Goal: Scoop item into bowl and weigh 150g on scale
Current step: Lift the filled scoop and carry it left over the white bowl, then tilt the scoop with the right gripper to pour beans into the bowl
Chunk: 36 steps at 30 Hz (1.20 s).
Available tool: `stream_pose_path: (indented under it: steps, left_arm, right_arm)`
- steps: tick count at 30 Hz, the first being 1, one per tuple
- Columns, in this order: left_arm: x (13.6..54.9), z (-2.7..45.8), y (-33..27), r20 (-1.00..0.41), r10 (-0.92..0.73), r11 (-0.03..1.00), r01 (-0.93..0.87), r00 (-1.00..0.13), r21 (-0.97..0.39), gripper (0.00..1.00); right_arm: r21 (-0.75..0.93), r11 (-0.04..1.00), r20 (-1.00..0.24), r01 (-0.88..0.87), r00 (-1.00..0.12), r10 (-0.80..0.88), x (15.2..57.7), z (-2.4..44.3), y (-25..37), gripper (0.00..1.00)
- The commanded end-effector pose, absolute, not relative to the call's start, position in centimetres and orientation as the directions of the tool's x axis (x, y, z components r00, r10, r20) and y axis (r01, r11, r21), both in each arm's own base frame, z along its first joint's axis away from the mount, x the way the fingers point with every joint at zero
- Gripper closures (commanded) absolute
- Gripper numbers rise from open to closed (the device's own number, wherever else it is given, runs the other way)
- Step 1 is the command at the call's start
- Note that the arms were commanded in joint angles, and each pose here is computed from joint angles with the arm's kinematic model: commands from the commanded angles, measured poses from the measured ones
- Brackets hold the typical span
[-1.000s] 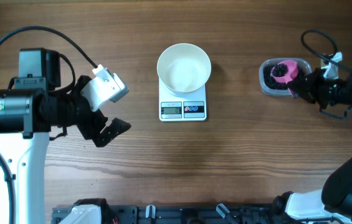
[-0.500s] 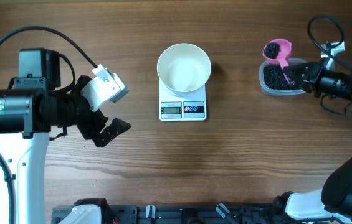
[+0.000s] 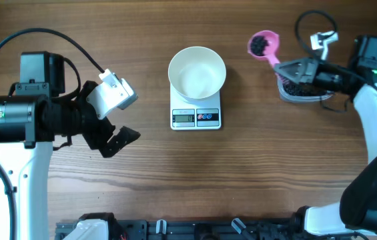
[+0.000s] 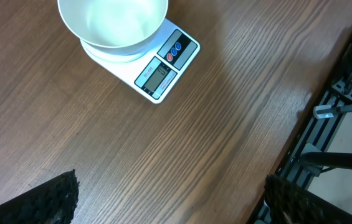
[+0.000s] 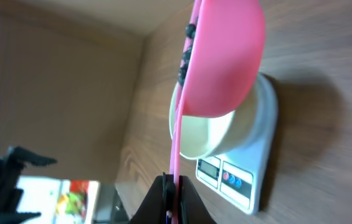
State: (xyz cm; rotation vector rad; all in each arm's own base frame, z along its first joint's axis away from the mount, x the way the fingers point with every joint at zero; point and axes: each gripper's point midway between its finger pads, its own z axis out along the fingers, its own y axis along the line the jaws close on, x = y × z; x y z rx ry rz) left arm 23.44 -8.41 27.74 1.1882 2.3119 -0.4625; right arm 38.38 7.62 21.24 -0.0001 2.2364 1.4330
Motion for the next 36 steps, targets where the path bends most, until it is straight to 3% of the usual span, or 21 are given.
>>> stream_pose_path:
  steps: [1,4,10,13,22,36]
  left_arm:
    - [23.4,28.5,-8.4,-0.586,0.656,0.558,0.828,-0.476,-0.049,0.0]
    - [23.4,28.5,-8.4,-0.586,0.656,0.558,0.828,-0.476,-0.049,0.0]
    - [23.4,28.5,-8.4,-0.586,0.656,0.558,0.828,-0.476,-0.049,0.0]
    - [23.4,28.5,-8.4,-0.586,0.655,0.558,0.828,-0.477,-0.049,0.0]
    - [23.4,28.5,-8.4,-0.586,0.656,0.558,0.828,-0.476,-0.049,0.0]
    - [23.4,28.5,-8.4,-0.586,0.656,0.558,0.828,-0.476,-0.049,0.0]
  right_arm:
    - [0.835,0.406,-0.468,-0.372,-0.867,0.168,38.2,22.7,10.9,0.96]
    - [0.804,0.412,-0.514,-0.429,-0.849,0.12,38.3,22.8,12.8,0.96]
    - [0.69,0.519,-0.588,-0.504,-0.809,-0.003,38.3,20.6,15.5,0.96]
    - [0.637,0.595,-0.587,-0.49,-0.809,-0.037,38.6,19.2,15.8,0.96]
    - [0.486,0.687,-0.63,-0.54,-0.762,-0.153,38.9,17.3,16.1,0.96]
    - [0.275,0.744,-0.636,-0.609,-0.695,-0.334,38.5,15.3,17.6,0.96]
